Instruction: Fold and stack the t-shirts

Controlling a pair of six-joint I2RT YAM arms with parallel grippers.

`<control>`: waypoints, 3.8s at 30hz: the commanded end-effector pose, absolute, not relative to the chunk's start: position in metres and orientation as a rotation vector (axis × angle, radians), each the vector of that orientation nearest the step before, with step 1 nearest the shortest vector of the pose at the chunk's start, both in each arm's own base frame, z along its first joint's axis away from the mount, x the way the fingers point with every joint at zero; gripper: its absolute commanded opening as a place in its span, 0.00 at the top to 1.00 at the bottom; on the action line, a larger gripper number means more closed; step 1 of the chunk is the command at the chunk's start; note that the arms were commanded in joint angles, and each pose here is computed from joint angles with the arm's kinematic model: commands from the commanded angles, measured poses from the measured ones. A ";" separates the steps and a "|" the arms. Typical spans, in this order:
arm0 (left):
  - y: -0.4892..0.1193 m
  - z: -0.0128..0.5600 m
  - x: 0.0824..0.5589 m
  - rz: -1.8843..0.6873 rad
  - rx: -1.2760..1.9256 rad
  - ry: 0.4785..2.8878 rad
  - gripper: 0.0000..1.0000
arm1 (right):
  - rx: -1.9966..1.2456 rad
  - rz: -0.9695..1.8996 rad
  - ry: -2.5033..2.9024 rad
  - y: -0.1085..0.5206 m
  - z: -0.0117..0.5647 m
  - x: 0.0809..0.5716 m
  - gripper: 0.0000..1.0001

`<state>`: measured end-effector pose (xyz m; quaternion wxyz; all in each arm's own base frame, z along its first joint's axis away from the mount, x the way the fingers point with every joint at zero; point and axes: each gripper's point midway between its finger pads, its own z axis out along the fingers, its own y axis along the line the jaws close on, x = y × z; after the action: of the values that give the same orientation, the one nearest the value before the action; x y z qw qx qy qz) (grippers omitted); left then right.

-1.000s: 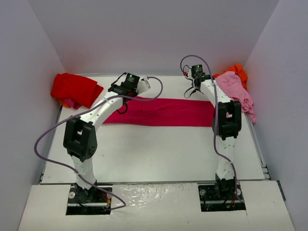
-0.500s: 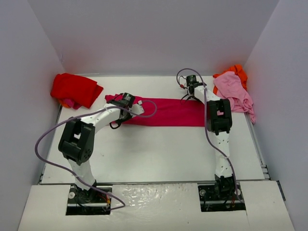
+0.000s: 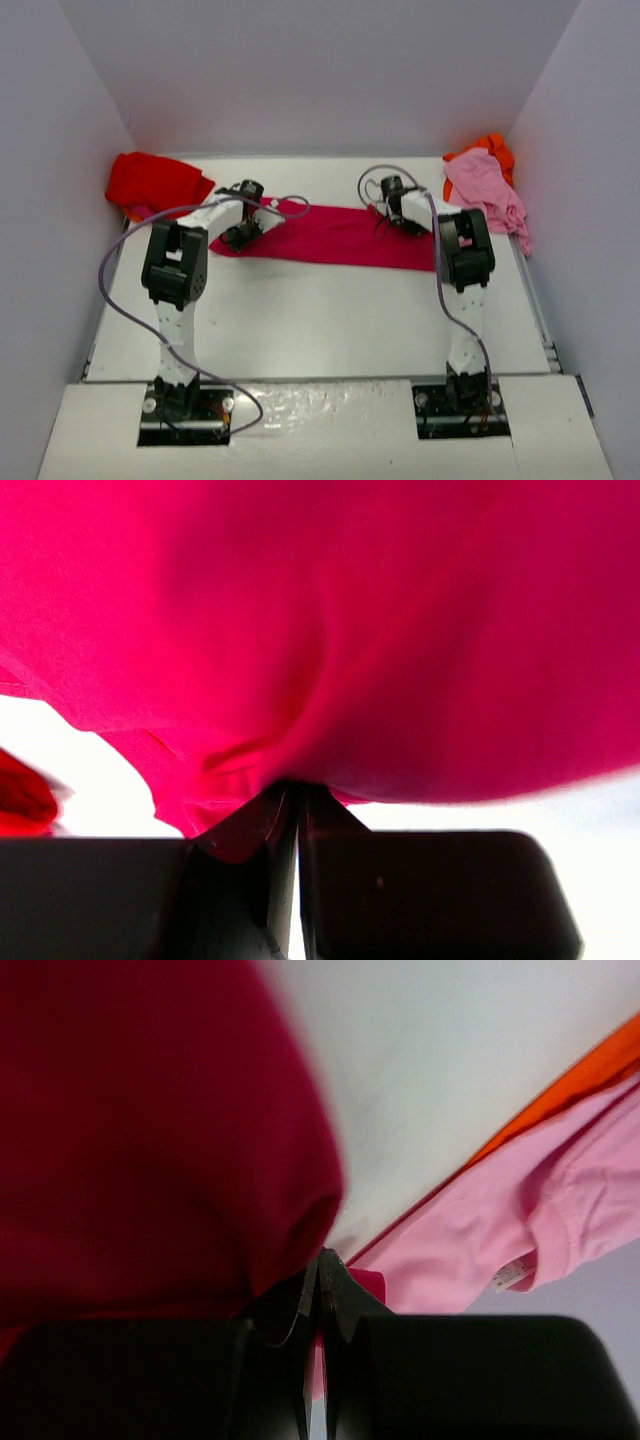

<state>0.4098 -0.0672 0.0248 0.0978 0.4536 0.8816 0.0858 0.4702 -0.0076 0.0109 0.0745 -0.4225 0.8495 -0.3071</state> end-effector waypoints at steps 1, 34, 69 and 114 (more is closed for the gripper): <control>-0.079 0.024 0.428 0.220 1.319 2.610 1.00 | -1.457 -0.746 2.573 0.026 0.019 0.421 1.00; -0.107 0.098 0.631 0.530 0.875 2.218 1.00 | -1.621 -0.522 2.241 0.129 0.154 0.304 1.00; -0.425 0.092 0.391 -0.185 1.482 2.042 1.00 | -0.508 -0.789 1.978 -0.037 0.308 0.367 0.98; -0.188 0.081 0.261 -0.134 1.761 2.344 1.00 | -0.587 -0.758 2.017 -0.033 0.279 0.358 0.95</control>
<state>0.2472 -0.1958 0.0395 0.0504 0.5989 0.7969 -0.0611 0.3577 -0.0305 0.2572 0.4023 -0.2588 0.8264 -0.2972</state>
